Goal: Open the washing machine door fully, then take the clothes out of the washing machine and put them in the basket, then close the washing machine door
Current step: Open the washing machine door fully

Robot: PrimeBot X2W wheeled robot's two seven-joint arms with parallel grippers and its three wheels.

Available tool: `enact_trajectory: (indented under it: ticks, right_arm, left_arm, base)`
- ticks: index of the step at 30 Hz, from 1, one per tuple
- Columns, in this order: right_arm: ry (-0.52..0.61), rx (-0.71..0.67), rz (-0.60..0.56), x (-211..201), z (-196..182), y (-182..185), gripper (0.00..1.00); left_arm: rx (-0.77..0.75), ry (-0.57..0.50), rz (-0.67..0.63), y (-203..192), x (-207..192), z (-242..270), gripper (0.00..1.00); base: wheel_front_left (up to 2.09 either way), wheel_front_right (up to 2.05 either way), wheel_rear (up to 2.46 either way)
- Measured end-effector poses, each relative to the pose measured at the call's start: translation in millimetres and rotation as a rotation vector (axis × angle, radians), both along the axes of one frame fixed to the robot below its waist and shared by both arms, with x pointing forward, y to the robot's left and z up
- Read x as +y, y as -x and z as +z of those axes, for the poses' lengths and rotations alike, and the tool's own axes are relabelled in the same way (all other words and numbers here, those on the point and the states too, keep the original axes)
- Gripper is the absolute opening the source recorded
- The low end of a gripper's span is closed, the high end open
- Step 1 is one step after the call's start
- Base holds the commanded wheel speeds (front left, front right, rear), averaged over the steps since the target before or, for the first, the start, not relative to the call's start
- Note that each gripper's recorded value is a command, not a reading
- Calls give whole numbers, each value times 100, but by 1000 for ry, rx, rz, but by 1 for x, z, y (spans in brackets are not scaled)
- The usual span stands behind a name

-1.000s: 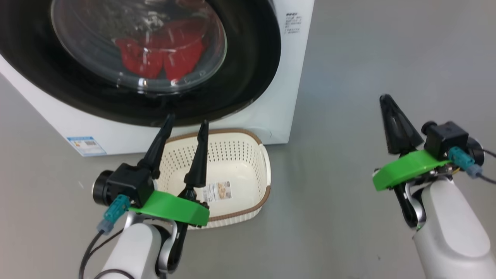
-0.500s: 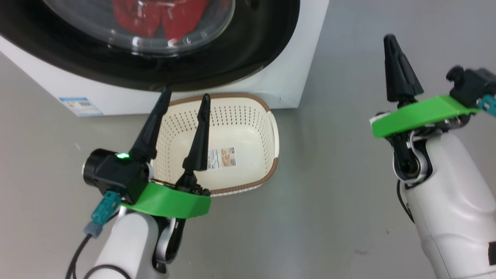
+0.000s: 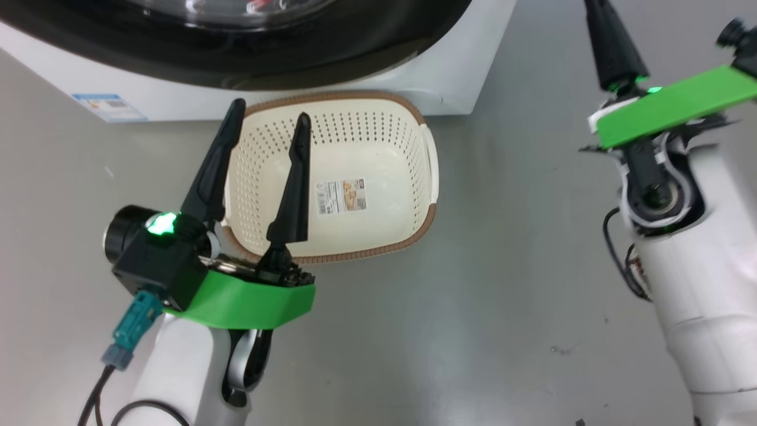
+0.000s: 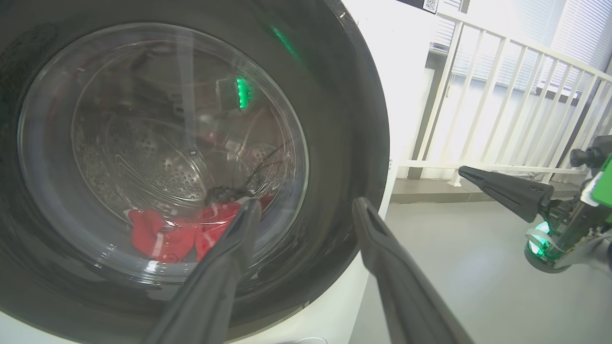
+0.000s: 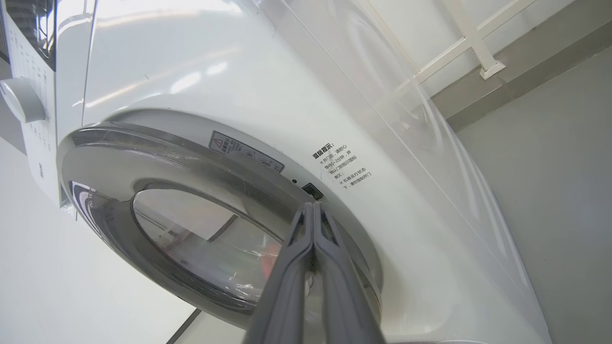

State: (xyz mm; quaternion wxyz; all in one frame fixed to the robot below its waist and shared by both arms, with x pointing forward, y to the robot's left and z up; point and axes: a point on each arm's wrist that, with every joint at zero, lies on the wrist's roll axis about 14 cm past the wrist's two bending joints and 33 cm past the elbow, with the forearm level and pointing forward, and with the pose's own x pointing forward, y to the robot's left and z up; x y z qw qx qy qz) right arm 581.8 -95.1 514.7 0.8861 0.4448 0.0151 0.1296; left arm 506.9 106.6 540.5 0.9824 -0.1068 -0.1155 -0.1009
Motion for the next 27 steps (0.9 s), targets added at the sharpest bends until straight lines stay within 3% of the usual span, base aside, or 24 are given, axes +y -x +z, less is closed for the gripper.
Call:
enact_trajectory:
  ticks: [8,12,27]
  right_arm:
    - [-231,67,82,3,0,-25,0]
    - [-294,82,146,10,5,-36,0]
    - [-372,144,329,39,4,-62,0]
  left_arm:
    - [24,-15,17,-7,8,-16,100]
    - [34,-21,26,-8,12,-23,100]
    - [70,-43,55,-11,25,-42,100]
  base:
    - [0,0,0]
    - [0,0,0]
    - [0,0,0]
